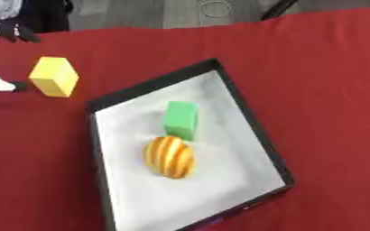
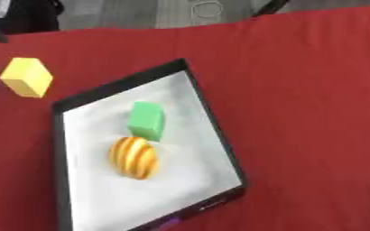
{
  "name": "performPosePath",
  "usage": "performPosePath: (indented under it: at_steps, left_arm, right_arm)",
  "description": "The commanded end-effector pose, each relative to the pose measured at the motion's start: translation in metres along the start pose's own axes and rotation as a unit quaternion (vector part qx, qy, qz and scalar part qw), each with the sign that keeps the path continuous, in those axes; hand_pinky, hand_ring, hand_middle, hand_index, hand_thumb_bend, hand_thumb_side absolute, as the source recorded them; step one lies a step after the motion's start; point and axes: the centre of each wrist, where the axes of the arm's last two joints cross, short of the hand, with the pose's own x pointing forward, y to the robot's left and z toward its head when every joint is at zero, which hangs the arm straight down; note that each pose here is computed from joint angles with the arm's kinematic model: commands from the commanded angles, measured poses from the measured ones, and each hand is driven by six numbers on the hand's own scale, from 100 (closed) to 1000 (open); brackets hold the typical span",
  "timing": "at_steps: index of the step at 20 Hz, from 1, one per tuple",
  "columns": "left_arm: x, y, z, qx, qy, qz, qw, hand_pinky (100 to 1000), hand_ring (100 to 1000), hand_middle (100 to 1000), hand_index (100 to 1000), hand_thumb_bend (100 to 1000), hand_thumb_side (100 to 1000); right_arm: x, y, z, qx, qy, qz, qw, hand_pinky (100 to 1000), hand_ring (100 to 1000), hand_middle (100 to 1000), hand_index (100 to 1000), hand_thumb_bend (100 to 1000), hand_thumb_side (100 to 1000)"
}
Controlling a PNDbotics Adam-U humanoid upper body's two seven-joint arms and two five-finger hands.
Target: Pick up objects on the table and place them in the box.
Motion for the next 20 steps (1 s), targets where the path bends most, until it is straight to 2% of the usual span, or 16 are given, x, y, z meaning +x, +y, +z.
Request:
performPosePath:
  at_steps: [1, 13, 20]
  left_arm:
    - [-0.0017, 0.0159, 0.0064, 0.019, 0.005, -0.006, 1.0, 855, 871, 831, 872, 469, 158]
    - [-0.0033, 0.0136, 0.0026, -0.013, -0.005, 0.014, 1.0, 853, 876, 836, 881, 472, 202]
    - [-0.0034, 0.0148, 0.0026, -0.034, 0.008, 0.014, 0.999, 862, 883, 845, 892, 510, 176]
  right_arm:
    - [0.006, 0.0001, -0.0034, 0.008, -0.016, 0.001, 1.0, 969, 1000, 723, 799, 100, 474]
    - [0.0067, 0.0055, -0.0029, 0.008, -0.016, -0.002, 1.0, 970, 1000, 722, 798, 100, 479]
    - [0.0072, 0.0082, -0.0028, 0.01, -0.017, -0.003, 1.0, 970, 1000, 722, 797, 100, 477]
